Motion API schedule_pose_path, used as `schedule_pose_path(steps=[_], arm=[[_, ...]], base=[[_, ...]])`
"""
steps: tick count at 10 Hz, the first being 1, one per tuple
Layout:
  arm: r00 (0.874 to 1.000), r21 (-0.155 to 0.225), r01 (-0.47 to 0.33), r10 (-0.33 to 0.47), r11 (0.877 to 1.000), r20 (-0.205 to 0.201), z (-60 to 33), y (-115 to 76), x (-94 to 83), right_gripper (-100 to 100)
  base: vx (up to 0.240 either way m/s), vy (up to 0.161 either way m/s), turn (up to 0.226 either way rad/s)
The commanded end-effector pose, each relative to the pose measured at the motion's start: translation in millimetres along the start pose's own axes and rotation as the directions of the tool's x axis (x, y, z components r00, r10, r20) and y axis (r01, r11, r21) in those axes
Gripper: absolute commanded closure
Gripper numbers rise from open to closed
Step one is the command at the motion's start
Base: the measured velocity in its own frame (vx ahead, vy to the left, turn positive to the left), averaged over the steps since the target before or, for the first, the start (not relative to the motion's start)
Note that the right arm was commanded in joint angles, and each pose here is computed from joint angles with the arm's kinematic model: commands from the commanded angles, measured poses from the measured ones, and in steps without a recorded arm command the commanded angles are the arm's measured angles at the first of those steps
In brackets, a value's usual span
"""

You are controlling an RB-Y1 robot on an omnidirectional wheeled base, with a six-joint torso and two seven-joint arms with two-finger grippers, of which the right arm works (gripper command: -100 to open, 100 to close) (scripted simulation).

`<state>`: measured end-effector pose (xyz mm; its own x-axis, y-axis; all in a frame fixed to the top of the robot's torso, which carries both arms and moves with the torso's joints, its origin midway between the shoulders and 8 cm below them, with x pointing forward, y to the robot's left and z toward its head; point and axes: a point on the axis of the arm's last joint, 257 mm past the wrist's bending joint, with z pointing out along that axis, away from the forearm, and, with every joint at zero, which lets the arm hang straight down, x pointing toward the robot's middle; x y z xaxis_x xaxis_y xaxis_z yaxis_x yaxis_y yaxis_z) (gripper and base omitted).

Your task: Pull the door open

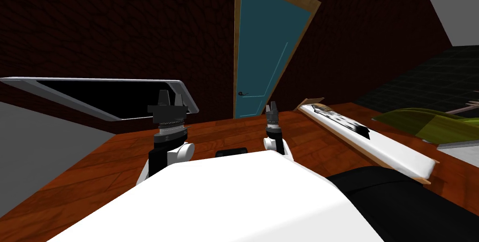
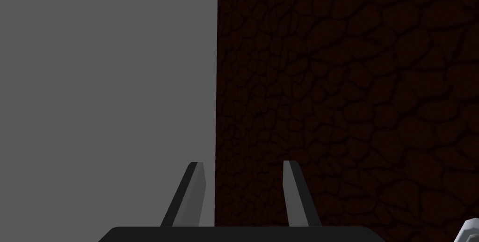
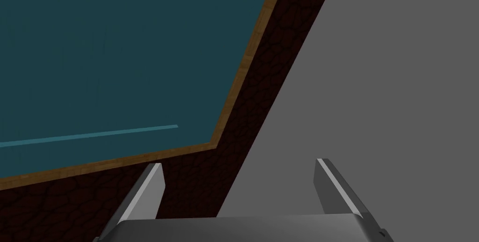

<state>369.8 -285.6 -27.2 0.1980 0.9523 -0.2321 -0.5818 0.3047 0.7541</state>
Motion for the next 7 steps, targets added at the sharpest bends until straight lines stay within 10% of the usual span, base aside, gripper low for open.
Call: schedule_pose_path(steps=[1, 7], arm=[[1.0, 0.015, -0.008, 0.008, 1.0, -0.01, -4.3, -9.4, 2.1, -100], [0.997, 0.114, -0.051, 0.058, 0.992, -0.057, -31.0, -63.1, 8.3, -100]], base=[[0.092, 0.017, 0.025], [0.148, 0.026, 0.034]])
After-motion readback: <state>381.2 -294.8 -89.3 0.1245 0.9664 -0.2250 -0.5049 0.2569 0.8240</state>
